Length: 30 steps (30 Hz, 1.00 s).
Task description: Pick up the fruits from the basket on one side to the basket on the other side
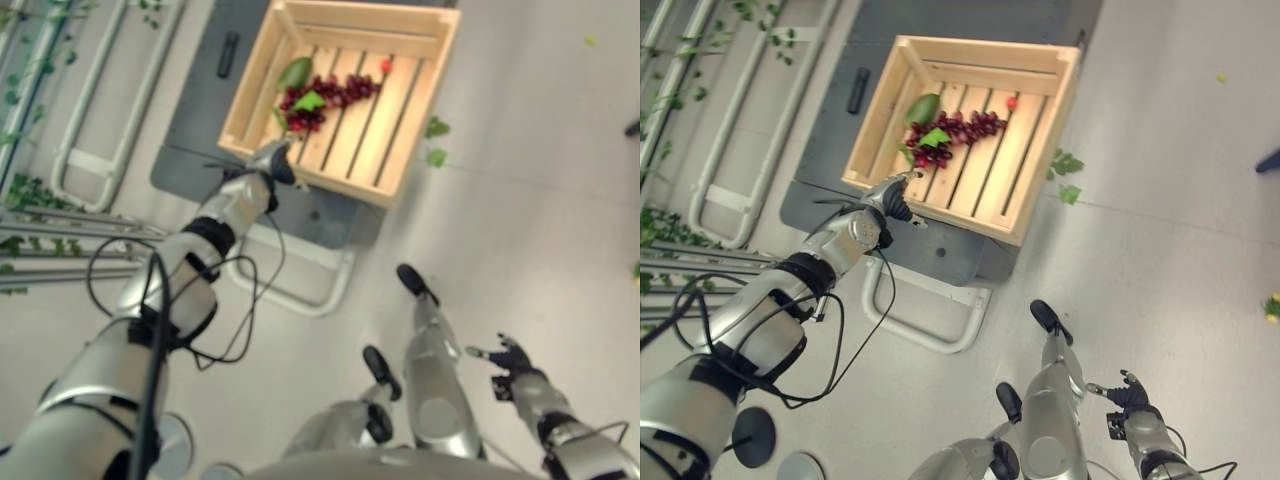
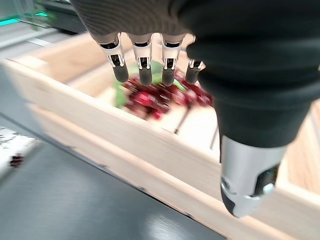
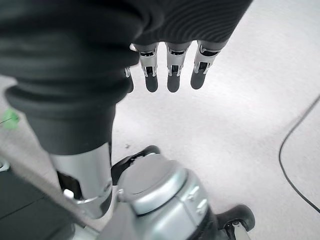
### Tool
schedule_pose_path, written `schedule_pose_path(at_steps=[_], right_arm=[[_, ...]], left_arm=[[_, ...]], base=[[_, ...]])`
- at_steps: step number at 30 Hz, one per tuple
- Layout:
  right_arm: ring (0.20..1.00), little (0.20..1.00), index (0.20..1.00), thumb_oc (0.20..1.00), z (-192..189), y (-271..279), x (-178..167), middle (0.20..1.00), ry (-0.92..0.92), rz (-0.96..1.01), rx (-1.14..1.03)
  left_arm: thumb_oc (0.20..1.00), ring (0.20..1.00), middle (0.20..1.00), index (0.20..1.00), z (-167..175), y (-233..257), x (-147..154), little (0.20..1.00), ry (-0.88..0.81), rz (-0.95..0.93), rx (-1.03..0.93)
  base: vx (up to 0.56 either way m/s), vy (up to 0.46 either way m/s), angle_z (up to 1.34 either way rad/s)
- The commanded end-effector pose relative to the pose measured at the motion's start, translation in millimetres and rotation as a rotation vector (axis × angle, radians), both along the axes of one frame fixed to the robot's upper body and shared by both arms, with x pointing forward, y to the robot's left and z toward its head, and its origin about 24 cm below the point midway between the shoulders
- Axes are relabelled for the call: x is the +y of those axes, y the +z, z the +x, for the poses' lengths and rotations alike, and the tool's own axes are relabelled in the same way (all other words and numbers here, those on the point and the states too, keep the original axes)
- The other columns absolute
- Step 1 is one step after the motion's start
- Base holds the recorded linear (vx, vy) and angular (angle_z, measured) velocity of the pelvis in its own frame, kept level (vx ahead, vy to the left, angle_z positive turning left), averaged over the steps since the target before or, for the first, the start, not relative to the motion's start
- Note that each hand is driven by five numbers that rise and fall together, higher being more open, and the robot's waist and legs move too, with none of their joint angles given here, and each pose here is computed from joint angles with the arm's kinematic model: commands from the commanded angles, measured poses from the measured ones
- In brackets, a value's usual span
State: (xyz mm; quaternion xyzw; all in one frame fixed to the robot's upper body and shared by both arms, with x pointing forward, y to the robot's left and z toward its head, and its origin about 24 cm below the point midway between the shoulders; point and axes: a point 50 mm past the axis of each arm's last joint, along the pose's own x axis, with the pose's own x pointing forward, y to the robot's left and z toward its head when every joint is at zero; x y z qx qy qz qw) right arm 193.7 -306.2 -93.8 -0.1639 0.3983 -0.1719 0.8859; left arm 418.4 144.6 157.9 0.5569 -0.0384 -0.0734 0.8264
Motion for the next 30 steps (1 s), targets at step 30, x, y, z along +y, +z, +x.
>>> schedule_pose_path(at_steps=[30], right_arm=[[1.0, 1.0, 1.0, 1.0, -17.3, -13.7, 11.0, 1.0, -0.01, 0.006, 0.026]], left_arm=[[1.0, 1.0, 1.0, 1.0, 0.3, 123.3, 83.6, 1.0, 0.218, -0.385, -0.313]], base=[[0.03, -0.06, -0.03]])
